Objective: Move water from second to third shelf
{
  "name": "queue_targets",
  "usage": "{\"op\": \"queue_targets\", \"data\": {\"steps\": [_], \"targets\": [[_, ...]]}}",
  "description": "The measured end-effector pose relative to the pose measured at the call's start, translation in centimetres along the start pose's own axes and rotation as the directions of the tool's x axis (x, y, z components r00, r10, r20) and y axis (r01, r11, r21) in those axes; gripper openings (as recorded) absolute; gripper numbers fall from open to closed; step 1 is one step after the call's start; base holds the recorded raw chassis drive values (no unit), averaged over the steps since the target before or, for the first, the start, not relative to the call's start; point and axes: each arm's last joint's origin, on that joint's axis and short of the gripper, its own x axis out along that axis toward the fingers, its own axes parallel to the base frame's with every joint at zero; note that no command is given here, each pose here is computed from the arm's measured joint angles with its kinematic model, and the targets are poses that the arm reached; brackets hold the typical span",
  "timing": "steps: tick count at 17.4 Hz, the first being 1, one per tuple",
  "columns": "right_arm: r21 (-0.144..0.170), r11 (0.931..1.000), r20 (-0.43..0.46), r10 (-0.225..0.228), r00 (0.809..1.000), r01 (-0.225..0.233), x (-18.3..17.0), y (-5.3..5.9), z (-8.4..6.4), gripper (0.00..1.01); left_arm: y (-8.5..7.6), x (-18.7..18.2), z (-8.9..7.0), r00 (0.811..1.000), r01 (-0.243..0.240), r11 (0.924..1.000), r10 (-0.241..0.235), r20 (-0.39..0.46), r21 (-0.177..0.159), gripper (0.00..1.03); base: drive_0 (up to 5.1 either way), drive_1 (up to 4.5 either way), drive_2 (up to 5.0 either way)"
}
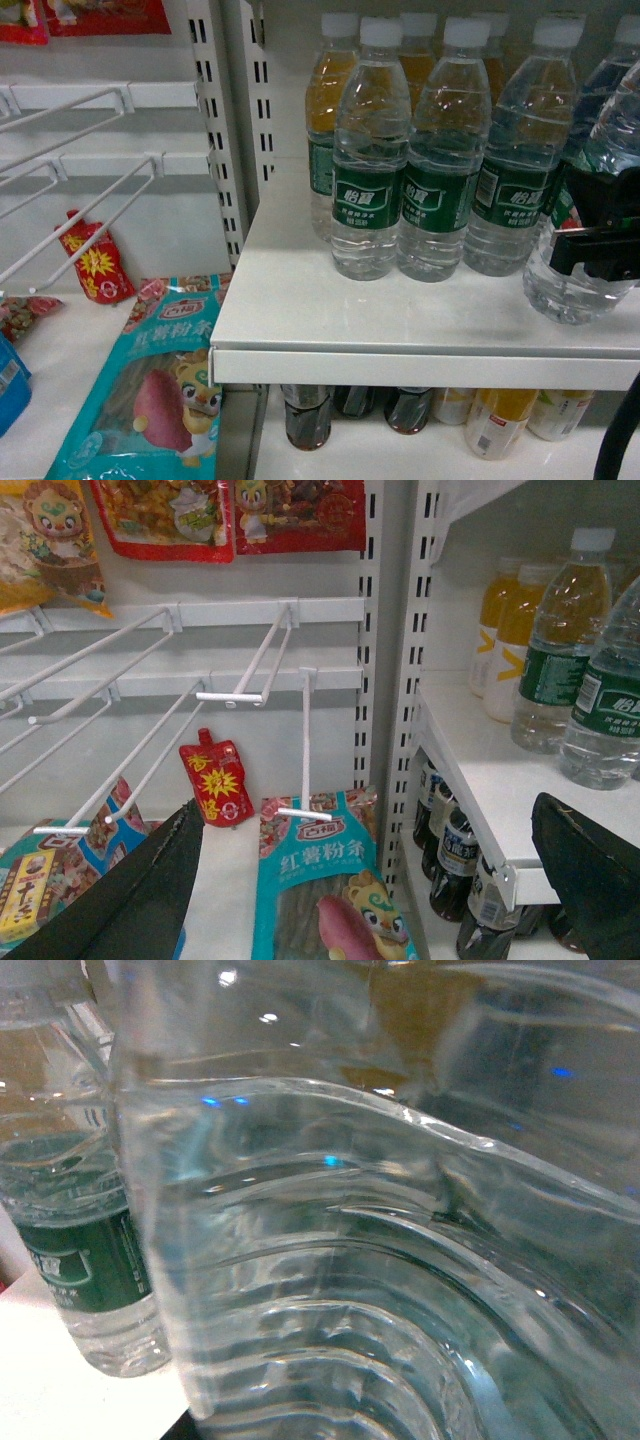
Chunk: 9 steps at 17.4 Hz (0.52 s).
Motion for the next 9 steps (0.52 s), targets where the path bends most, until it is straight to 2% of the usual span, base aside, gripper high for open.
{"op": "queue_targets", "data": {"steps": [2,5,9], "targets": [[0.001,1.0000,0.009,0.000,1.000,0.000,1.0,0.4,0.0,0.41,0.0,0.0,0.0,1.000,0.000,1.0000,0.000,0.000,0.000,0.98,0.0,0.00,0.0],[-0.011,0.9999,-0.021,0.007,1.000,-0.008,2.0,0.9,-0.9,0.41,0.0,0.0,0.0,1.000,0.000,1.0000,0.000,0.000,0.000,0.98,0.0,0.00,0.0],[-0.022,0.9997,-0.023,-0.006,1.000,0.006,3.5,1.3,-1.5,0.41,0.0,0.0,0.0,1.000,0.000,1.0000,0.000,0.000,0.000,0.98,0.0,0.00,0.0]]}}
